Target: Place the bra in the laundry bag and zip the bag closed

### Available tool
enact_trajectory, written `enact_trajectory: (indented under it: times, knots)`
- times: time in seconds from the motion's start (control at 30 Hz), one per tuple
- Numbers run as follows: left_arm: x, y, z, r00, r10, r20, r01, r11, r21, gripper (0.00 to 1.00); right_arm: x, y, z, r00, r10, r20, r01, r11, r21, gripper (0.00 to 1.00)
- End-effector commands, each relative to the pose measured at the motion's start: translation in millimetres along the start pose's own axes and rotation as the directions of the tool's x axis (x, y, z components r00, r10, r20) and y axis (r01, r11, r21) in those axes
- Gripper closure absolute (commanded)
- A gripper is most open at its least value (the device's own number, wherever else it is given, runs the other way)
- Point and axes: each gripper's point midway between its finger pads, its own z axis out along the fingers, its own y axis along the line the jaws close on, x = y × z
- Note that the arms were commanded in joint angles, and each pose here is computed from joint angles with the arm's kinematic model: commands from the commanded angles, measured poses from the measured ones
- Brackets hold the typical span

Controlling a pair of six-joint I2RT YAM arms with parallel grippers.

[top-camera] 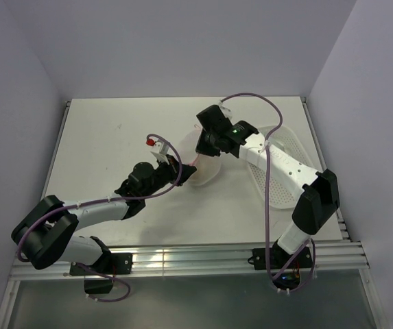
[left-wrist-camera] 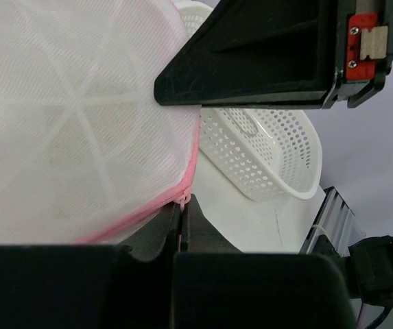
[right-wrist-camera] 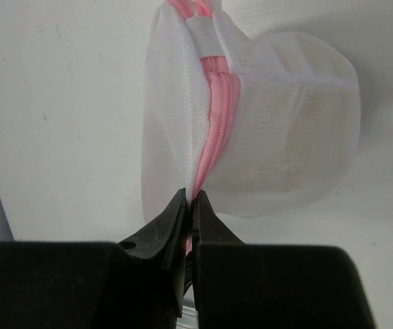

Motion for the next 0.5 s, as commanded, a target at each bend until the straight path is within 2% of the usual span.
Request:
enact_trajectory:
  times: [0.0,0.47]
  knots:
    - [-2.1,-4.7,0.1,1.000,0.003,-0.010,-0.003,1.000,0.010,1.00,-46.9,-7.8,-6.2,0.989,-0.032,0.143,0.025,0.999,0.045,1.00]
    - [22.0,31.8,-10.7,0.997,-0.056,-0.053,0.050,0.992,-0.113,1.00,-72.6,-17.1,1.1,0.986,-0.049,0.157,0.045,0.998,0.034,1.00]
